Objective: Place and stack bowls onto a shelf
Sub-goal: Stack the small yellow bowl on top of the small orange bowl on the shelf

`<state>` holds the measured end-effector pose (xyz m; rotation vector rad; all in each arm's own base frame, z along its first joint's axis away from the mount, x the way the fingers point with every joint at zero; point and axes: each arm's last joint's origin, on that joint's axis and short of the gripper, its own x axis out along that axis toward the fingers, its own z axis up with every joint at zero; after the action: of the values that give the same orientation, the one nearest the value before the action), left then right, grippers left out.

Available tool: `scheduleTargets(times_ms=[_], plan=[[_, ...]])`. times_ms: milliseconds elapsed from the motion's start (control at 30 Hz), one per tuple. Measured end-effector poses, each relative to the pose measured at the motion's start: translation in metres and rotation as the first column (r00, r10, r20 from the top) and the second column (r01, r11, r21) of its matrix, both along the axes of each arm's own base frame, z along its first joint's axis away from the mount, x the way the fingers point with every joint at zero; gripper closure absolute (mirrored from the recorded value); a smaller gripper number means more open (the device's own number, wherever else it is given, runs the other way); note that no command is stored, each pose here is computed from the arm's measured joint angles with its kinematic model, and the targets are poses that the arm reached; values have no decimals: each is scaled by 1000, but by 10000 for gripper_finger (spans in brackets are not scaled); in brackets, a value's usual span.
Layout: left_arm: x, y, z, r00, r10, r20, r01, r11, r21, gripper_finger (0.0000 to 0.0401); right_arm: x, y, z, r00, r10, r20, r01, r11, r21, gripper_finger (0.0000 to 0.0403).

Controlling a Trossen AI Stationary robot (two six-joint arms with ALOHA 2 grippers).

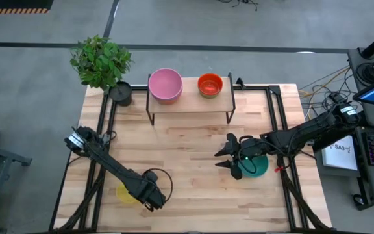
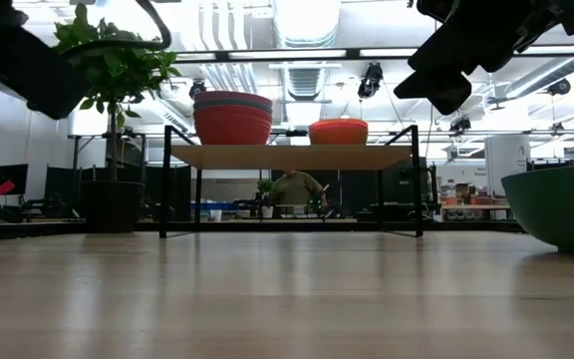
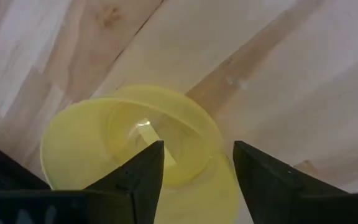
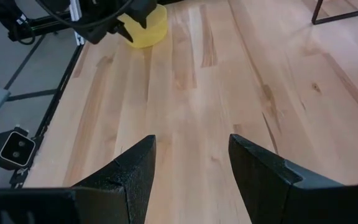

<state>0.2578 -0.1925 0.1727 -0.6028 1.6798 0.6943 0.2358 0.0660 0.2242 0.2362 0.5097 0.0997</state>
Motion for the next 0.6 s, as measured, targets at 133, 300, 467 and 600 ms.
scheduleTargets(times_ms=[133,300,467,600], plan=[[1,-1,-5,1000,-3,-4,3,1000,16,235,0,0,0,1000,-1,0,1,1000,1,212],[4,-3,-9,1000,-16,18,16,1000,11,265,0,1,0,1000,4,-1,-4,1000,1,212],[5,-4,-9,999,-45,30,45,999,-2,329,0,2,0,1000,6,-1,-6,1000,0,212],[5,-4,-8,997,-66,32,66,998,-17,392,-1,5,0,999,35,-2,-35,999,-1,212]])
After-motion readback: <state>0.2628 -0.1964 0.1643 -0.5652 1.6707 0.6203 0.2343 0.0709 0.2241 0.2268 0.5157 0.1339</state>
